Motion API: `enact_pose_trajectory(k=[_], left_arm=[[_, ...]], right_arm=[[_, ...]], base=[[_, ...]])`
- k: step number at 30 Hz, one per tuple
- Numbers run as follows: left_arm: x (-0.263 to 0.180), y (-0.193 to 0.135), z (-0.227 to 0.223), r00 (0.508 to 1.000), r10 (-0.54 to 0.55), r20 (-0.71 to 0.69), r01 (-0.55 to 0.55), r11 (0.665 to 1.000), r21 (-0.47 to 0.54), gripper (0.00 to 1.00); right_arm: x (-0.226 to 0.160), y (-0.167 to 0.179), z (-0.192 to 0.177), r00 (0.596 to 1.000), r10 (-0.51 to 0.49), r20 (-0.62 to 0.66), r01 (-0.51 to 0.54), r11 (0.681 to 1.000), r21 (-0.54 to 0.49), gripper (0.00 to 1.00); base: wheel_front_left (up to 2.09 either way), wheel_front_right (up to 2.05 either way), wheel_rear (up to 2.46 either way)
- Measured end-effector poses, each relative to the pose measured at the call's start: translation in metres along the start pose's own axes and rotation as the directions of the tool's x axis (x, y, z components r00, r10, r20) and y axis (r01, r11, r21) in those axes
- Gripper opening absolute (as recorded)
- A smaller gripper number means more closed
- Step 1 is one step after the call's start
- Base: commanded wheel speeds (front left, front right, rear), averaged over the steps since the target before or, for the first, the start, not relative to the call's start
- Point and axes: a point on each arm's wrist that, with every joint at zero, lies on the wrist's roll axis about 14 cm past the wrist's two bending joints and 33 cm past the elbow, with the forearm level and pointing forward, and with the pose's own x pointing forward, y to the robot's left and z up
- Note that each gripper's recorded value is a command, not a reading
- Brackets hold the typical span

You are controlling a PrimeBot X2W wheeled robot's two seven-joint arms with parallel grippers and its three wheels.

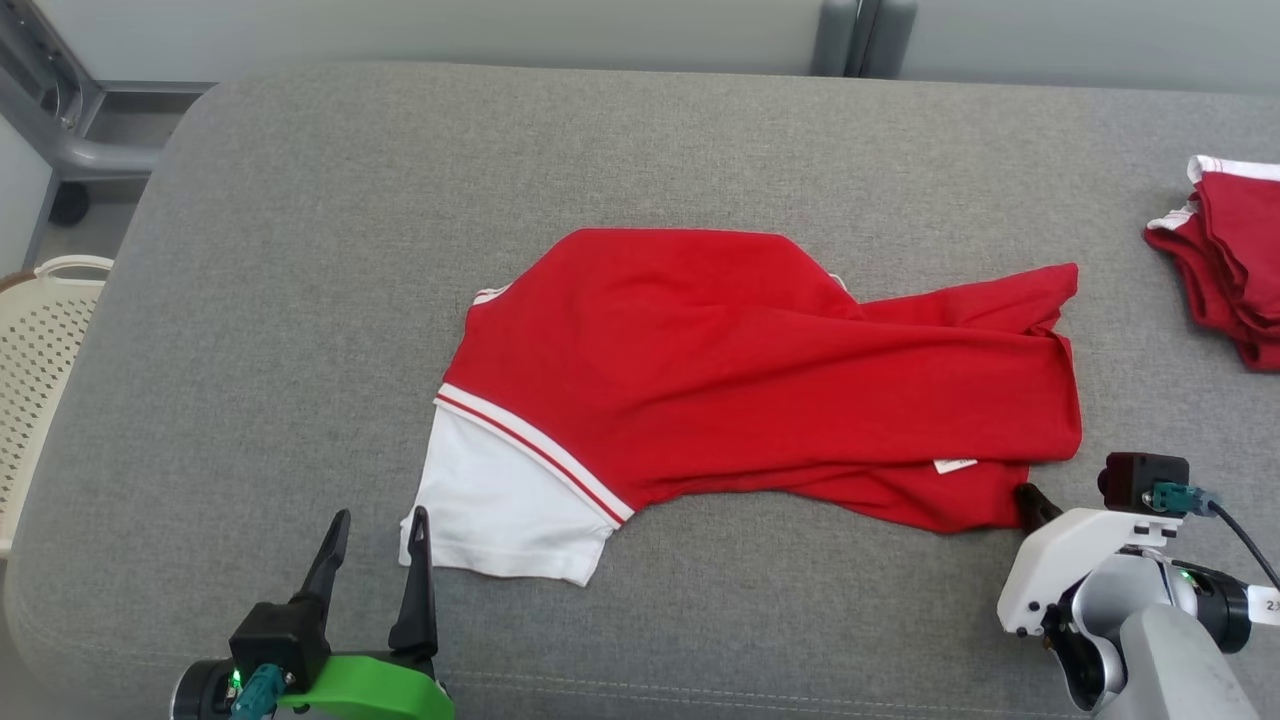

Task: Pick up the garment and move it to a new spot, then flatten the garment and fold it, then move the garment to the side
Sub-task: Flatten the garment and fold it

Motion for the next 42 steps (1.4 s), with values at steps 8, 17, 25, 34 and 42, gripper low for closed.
enact_pose_trajectory(k=[8, 17, 25, 34, 42], left_arm=[[-0.006, -0.003, 0.003, 1.0, -0.009, 0.011, 0.009, 1.0, -0.003, 1.0], [-0.011, -0.011, 0.005, 0.999, -0.034, 0.02, 0.034, 0.999, -0.004, 1.0], [-0.01, -0.02, 0.007, 0.998, -0.059, 0.028, 0.059, 0.998, -0.008, 1.0], [-0.013, -0.019, 0.007, 0.998, -0.056, 0.03, 0.057, 0.998, -0.008, 1.0], [-0.023, -0.006, 0.0, 1.0, -0.005, 0.013, 0.005, 1.0, -0.019, 1.0]], right_arm=[[-0.026, -0.012, -0.009, 0.999, -0.024, 0.031, 0.024, 0.999, 0.028, 0.0], [-0.059, -0.034, -0.007, 0.995, -0.08, 0.055, 0.079, 0.997, 0.023, 0.0], [-0.082, -0.048, -0.022, 0.993, -0.119, 0.012, 0.119, 0.993, 0.017, 0.0], [-0.089, -0.049, -0.039, 0.992, -0.121, -0.047, 0.122, 0.992, 0.017, 1.0], [-0.096, -0.036, -0.005, 0.989, -0.081, 0.123, 0.08, 0.997, 0.017, 1.0]], base=[[0.0, 0.0, 0.0], [0.0, 0.0, 0.0], [0.0, 0.0, 0.0], [0.0, 0.0, 0.0], [0.0, 0.0, 0.0]])
